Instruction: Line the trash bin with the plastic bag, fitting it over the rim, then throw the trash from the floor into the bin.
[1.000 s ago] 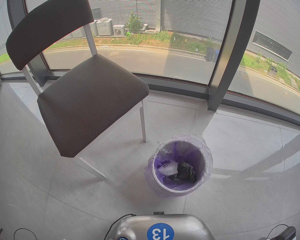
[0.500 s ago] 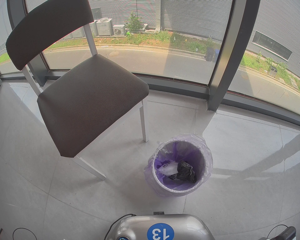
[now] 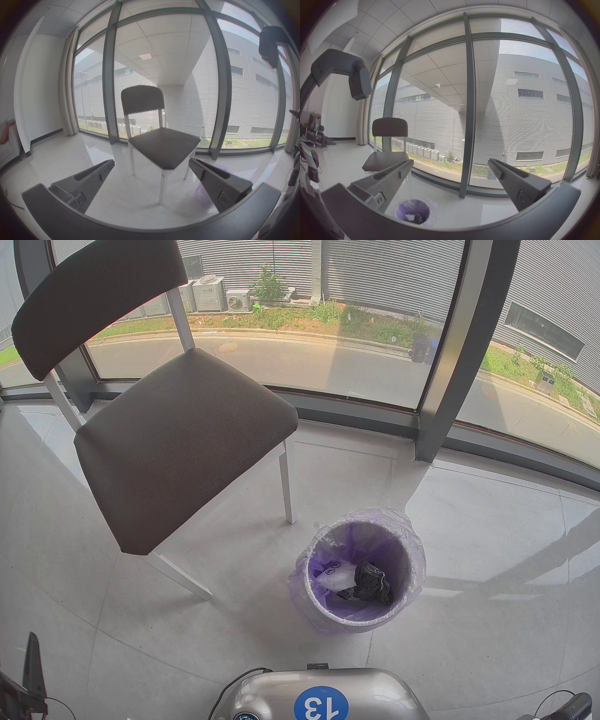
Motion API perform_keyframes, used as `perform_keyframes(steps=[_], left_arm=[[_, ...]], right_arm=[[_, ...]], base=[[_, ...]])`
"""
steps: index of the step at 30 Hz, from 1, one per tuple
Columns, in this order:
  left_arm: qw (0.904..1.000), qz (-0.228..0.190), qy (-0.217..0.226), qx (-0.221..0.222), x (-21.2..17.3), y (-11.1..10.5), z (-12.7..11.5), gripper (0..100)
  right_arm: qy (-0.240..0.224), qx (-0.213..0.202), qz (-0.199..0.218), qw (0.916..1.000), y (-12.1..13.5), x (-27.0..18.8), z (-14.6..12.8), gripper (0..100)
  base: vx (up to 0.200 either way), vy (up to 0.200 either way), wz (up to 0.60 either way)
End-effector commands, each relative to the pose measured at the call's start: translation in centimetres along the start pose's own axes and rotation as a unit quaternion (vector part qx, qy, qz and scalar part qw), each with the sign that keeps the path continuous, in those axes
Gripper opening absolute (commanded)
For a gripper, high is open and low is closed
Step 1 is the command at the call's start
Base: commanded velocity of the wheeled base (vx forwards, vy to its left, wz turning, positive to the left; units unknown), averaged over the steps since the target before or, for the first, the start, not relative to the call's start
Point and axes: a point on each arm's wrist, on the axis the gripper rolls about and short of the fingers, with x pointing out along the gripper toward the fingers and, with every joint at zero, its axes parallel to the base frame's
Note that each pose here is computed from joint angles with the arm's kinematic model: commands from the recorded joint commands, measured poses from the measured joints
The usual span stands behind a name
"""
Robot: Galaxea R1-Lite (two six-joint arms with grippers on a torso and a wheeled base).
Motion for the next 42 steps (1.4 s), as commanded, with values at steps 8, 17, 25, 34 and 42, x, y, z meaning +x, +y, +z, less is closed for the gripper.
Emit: perform_keyframes(steps=[8, 17, 25, 34, 42], left_arm=[[0.9979, -0.019, 0.061, 0.016, 0.0, -0.1, -2.3, 100], [0.9941, -0.055, 0.093, 0.015, -0.1, -0.2, -2.9, 100], [0.9941, -0.055, 0.093, 0.015, -0.1, -0.2, -2.9, 100], [0.9943, -0.053, 0.092, 0.014, -0.1, -0.2, -2.9, 100], [0.9943, -0.053, 0.091, 0.014, -0.1, -0.2, -2.9, 100]], right_arm=[[-0.003, -0.001, -0.004, 1.0000, 0.1, -0.2, -2.5, 100], [0.005, -0.006, -0.005, 1.0000, 0.2, -0.3, -4.1, 100], [0.054, -0.006, -0.002, 0.9985, 0.3, -0.3, -5.1, 100], [0.134, 0.001, -0.021, 0.9908, 0.3, -0.6, -6.7, 100], [0.224, 0.007, -0.062, 0.9726, 0.3, -1.3, -8.4, 100]], base=[[0.000, 0.000, 0.00], [0.000, 0.000, 0.00], [0.000, 0.000, 0.00], [0.000, 0.000, 0.00], [0.000, 0.000, 0.00]])
